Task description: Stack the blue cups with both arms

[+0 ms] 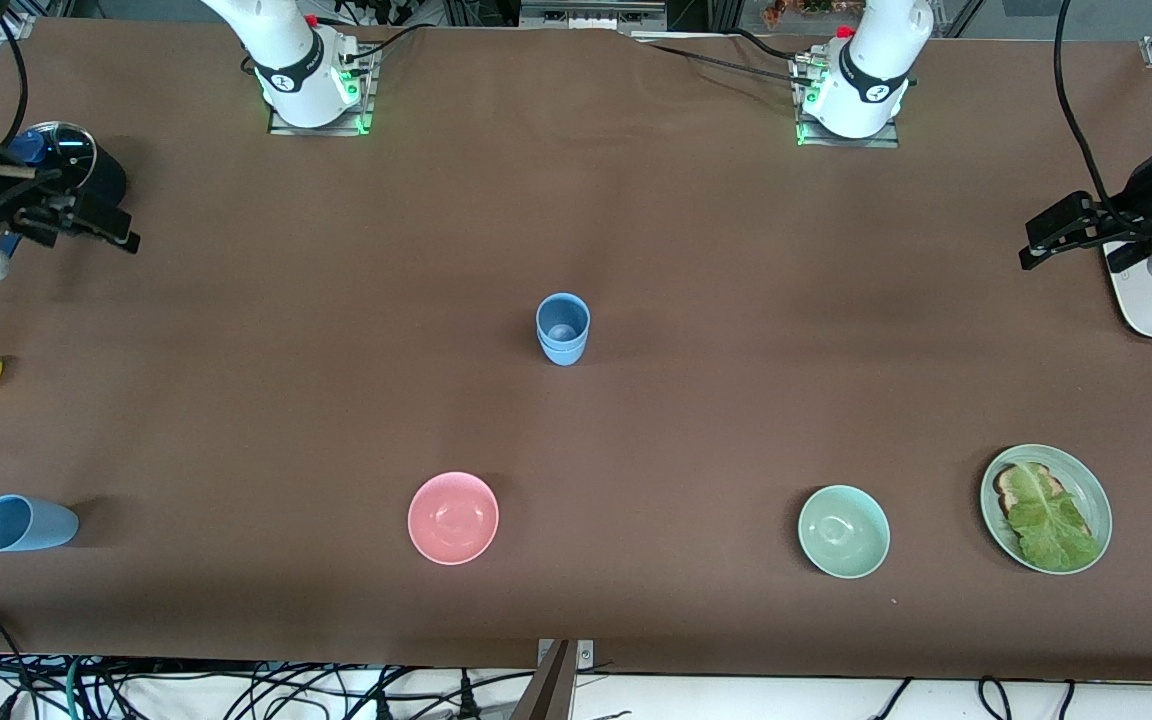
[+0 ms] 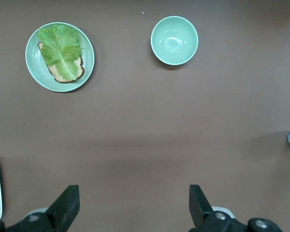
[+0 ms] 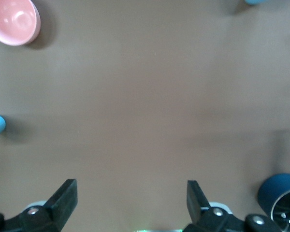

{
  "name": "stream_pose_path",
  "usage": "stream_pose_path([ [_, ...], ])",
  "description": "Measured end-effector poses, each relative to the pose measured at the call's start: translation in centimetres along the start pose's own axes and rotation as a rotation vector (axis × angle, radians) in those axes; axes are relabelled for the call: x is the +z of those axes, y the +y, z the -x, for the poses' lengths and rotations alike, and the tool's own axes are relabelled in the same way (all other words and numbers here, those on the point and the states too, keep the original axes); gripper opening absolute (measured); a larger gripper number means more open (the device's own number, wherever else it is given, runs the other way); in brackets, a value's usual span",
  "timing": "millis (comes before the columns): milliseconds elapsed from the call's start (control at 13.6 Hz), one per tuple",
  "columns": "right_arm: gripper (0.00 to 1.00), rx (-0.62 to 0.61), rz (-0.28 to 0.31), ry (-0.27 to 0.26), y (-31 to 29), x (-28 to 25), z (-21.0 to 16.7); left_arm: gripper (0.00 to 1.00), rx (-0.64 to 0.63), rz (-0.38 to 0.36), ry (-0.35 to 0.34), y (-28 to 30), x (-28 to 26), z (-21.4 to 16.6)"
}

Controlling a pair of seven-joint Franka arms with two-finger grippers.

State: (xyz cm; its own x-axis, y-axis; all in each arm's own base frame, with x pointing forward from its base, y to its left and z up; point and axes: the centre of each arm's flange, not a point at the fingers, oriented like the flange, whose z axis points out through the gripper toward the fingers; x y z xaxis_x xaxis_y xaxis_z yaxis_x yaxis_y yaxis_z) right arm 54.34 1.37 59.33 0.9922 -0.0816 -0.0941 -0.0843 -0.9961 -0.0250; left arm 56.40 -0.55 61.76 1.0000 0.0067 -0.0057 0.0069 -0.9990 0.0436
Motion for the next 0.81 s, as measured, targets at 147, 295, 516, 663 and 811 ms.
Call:
stream_pose_path([
  [147, 1.00, -0.011, 0.025, 0.018, -0.3, 0.5, 1.2, 1.00, -0.003, 0.000, -0.019, -0.2, 0.2, 0.2],
  [295, 1.00, -0.042, 0.108, 0.066, -1.1, 0.0, 1.1, 1.00, -0.004, 0.000, -0.025, -0.2, 0.2, 0.3],
  [516, 1.00, -0.040, 0.080, 0.071, -2.0, -0.1, 1.2, 1.00, -0.004, 0.000, -0.033, -0.2, 0.3, 0.4],
  [663, 1.00, -0.030, 0.063, 0.069, -1.7, -0.1, 1.1, 1.00, -0.004, 0.000, -0.037, -0.2, 0.3, 0.4],
  [811, 1.00, -0.027, 0.060, 0.067, -1.5, -0.1, 1.1, 1.00, -0.004, 0.000, -0.041, -0.2, 0.3, 0.5],
])
